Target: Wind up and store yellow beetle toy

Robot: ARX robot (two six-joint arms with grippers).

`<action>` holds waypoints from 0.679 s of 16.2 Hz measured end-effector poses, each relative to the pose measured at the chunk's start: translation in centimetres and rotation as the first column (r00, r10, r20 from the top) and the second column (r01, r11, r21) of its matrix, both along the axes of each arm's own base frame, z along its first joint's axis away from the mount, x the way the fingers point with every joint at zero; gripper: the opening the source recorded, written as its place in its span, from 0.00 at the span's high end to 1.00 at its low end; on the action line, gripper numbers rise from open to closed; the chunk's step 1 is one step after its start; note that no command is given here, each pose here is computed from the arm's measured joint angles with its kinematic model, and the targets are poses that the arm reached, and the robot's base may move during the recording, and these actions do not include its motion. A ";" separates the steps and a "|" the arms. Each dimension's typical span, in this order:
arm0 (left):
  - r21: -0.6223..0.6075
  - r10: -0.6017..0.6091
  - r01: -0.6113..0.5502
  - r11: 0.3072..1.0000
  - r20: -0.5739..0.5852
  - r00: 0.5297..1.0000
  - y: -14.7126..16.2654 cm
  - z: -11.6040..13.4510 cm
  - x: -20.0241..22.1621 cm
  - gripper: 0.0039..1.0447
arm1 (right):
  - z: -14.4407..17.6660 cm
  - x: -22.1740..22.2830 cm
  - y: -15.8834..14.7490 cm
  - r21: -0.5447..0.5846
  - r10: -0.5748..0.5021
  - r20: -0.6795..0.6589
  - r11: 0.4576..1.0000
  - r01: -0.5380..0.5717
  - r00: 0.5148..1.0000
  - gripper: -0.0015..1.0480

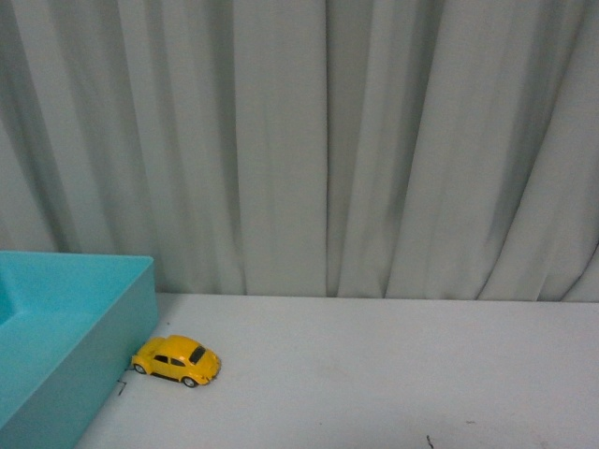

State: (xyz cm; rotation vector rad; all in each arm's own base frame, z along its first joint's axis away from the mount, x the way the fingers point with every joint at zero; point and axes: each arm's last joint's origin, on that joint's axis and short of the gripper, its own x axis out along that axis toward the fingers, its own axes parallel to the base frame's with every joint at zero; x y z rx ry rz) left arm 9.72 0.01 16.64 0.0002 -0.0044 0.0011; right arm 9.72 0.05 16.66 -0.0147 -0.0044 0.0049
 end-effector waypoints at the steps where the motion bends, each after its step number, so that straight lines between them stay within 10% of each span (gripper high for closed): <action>1: 0.000 0.000 0.000 1.000 0.000 1.000 0.0 0.0 0.0 0.06 | 0.0 0.0 0.0 0.000 0.000 0.000 1.000 0.000 1.000 0.13; 2: 0.000 0.000 0.000 1.000 0.000 1.000 0.0 0.0 0.0 0.06 | 0.0 0.0 0.0 0.001 0.000 0.000 1.000 0.000 1.000 0.04; 4: -0.110 -0.086 0.045 0.993 -0.406 0.910 -0.3 0.8 0.6 0.06 | 0.0 0.0 0.0 0.000 0.000 0.000 1.000 0.000 1.000 0.06; 11: -0.050 -0.173 0.166 0.985 -0.382 0.908 -4.4 3.7 10.5 0.06 | 0.0 0.0 0.0 0.000 0.000 -0.002 1.000 0.000 1.000 0.06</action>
